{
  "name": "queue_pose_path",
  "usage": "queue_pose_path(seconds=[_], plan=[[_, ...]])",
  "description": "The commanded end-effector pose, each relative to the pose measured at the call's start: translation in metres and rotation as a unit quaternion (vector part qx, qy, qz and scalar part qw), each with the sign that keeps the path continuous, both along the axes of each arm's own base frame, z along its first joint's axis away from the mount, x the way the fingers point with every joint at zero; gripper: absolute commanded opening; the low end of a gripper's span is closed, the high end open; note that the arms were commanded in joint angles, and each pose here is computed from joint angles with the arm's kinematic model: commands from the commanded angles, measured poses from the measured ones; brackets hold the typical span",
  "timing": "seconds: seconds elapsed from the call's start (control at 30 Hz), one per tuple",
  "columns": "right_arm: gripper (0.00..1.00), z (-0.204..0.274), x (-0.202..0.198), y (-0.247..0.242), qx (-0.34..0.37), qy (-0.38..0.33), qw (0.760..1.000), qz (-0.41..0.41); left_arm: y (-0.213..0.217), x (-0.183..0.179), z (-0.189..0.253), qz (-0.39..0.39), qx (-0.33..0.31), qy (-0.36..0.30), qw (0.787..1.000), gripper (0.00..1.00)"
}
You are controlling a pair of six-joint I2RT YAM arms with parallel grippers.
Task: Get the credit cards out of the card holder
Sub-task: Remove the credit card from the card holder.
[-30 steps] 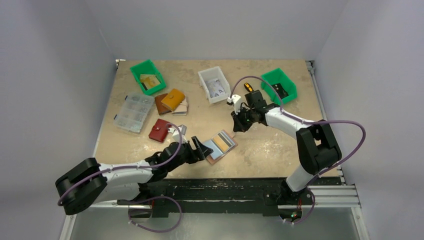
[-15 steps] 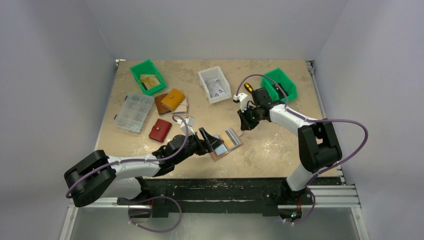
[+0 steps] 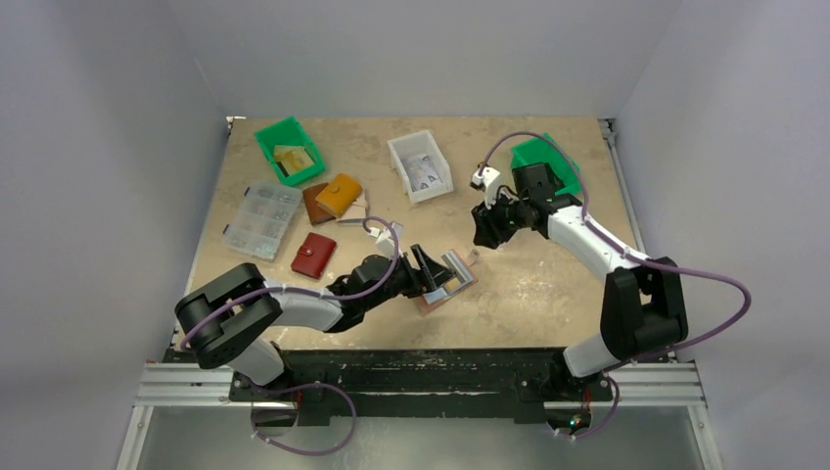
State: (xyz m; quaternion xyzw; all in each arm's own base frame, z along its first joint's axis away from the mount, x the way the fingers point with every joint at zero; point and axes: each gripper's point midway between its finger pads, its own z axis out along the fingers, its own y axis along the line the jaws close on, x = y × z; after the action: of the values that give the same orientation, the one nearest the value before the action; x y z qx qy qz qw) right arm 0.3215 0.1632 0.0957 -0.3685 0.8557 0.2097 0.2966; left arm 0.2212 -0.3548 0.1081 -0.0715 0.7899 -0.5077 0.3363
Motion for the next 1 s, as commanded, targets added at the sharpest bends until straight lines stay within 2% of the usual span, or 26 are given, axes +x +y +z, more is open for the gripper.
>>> queue_pose_path(seconds=[0.0,0.17,0.27,0.4,0.53,0.97], plan=[[0.48,0.035,0.0,0.016,0.051,-0.042,0.997,0.042,-0.012,0.007,0.016,-0.002,-0.015,-0.013,1.0,0.73],[0.47,0.044,-0.024,0.042,0.139,0.005,0.987,0.085,-0.008,0.009,0.002,0.009,0.015,-0.001,1.0,0.73],[0.38,0.035,-0.028,0.051,0.166,0.042,0.982,0.077,-0.004,0.012,-0.005,0.021,0.027,0.006,0.999,0.73],[0.31,0.015,-0.027,0.058,0.158,0.079,0.982,0.062,-0.004,0.015,-0.008,0.027,0.029,0.005,0.999,0.66],[0.3,-0.007,-0.026,0.062,0.134,0.102,0.984,0.051,-0.006,0.018,-0.016,0.03,0.034,0.007,0.999,0.62],[0.29,-0.043,-0.023,0.058,0.077,0.133,0.988,0.025,0.005,0.028,-0.047,0.069,0.053,0.049,0.995,0.61]])
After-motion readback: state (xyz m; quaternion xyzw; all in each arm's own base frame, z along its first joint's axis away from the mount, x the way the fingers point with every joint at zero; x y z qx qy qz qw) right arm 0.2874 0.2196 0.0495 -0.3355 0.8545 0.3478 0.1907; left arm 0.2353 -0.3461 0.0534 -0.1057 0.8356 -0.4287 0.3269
